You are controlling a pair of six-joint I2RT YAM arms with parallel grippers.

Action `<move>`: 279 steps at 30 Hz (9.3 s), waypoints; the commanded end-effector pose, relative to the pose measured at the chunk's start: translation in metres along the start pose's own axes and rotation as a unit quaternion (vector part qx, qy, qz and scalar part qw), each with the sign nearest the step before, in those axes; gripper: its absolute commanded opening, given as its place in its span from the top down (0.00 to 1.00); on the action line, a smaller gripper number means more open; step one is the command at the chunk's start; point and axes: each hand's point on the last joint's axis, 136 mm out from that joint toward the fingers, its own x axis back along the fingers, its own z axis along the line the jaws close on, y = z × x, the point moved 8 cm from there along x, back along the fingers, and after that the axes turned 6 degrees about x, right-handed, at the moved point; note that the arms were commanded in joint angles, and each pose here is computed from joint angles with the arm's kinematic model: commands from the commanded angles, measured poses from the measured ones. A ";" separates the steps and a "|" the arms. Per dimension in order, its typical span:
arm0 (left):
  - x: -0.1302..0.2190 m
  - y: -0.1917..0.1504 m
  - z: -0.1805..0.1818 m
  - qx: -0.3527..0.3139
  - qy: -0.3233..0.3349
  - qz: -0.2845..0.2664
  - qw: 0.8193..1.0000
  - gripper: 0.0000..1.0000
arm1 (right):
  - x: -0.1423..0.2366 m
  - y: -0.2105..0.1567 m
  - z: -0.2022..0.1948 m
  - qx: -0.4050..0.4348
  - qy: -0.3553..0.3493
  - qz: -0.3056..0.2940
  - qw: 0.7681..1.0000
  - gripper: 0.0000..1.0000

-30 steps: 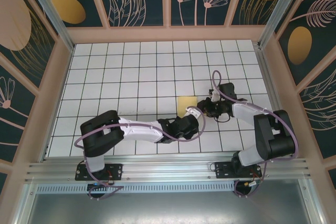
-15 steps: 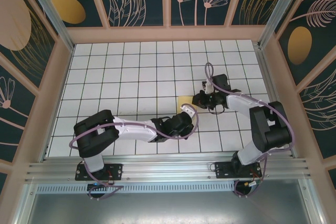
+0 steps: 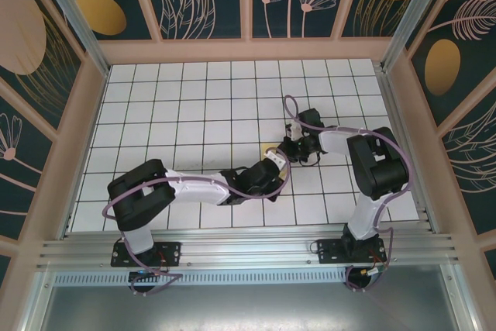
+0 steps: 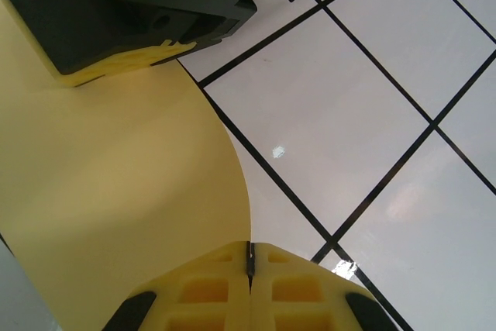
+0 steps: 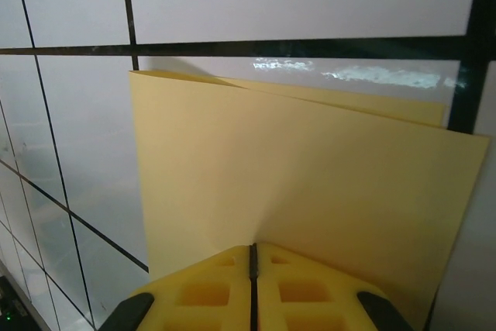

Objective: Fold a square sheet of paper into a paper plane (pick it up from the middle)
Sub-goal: Third fold the triangle at the center of the table.

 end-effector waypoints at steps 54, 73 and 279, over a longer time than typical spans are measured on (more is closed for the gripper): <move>-0.006 0.006 0.052 0.035 0.008 0.032 0.999 1.00 | -0.013 -0.014 -0.002 0.015 -0.042 0.041 0.998 0.90; -0.013 0.001 0.061 0.030 0.019 0.041 0.999 1.00 | -0.012 -0.015 -0.001 0.016 -0.042 0.042 0.998 0.90; -0.027 -0.017 0.079 0.023 0.029 0.101 0.994 1.00 | 0.020 -0.070 0.005 -0.083 0.039 -0.068 0.993 0.92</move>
